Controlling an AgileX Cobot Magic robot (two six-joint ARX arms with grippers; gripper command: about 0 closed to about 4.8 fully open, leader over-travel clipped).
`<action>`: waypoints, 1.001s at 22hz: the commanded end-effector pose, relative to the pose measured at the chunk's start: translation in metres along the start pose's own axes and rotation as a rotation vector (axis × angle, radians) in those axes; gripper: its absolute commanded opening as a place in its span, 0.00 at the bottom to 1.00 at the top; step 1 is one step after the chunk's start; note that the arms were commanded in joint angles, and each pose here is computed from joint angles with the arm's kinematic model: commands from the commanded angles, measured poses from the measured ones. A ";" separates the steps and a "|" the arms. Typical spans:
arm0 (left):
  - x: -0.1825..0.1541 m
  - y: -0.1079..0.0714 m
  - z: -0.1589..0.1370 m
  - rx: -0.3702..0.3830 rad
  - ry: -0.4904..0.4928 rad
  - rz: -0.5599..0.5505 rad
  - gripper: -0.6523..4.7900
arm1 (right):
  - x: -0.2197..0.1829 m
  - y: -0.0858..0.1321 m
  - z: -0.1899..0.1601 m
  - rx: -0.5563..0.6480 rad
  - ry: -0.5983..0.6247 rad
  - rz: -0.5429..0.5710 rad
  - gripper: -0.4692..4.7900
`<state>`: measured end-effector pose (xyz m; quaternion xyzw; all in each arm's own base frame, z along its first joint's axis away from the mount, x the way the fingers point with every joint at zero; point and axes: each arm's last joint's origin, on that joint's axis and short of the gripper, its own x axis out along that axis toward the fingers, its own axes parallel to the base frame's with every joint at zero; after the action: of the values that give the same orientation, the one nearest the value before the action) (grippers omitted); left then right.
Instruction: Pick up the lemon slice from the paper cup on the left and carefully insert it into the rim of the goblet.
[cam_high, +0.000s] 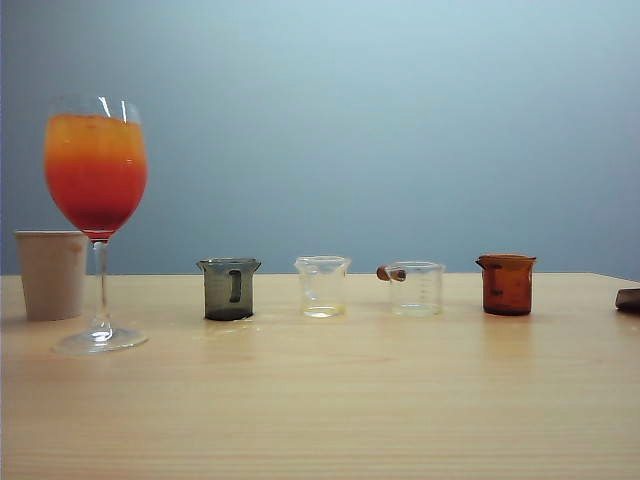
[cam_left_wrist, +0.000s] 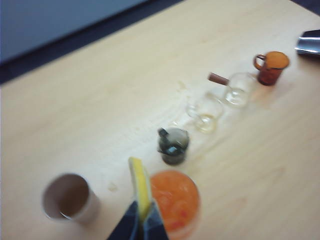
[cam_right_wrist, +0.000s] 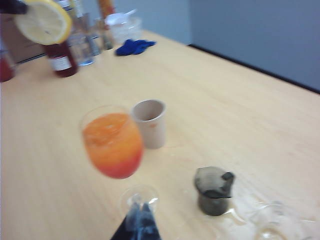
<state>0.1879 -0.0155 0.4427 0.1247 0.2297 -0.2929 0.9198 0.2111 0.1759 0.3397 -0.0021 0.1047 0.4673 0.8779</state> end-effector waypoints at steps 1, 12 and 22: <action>-0.004 -0.005 -0.003 -0.032 0.013 -0.027 0.11 | -0.001 0.004 0.003 -0.005 -0.005 0.048 0.09; 0.023 0.001 -0.021 -0.016 -0.004 -0.128 0.11 | 0.000 0.008 0.009 -0.028 -0.064 0.066 0.09; 0.037 0.005 -0.038 0.105 0.126 -0.068 0.11 | 0.002 0.010 0.008 -0.027 -0.058 0.071 0.09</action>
<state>0.2055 -0.0164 0.3918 0.1618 0.2775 -0.3380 0.8846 0.2054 0.1832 0.3433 0.0014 0.0860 0.4987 0.8625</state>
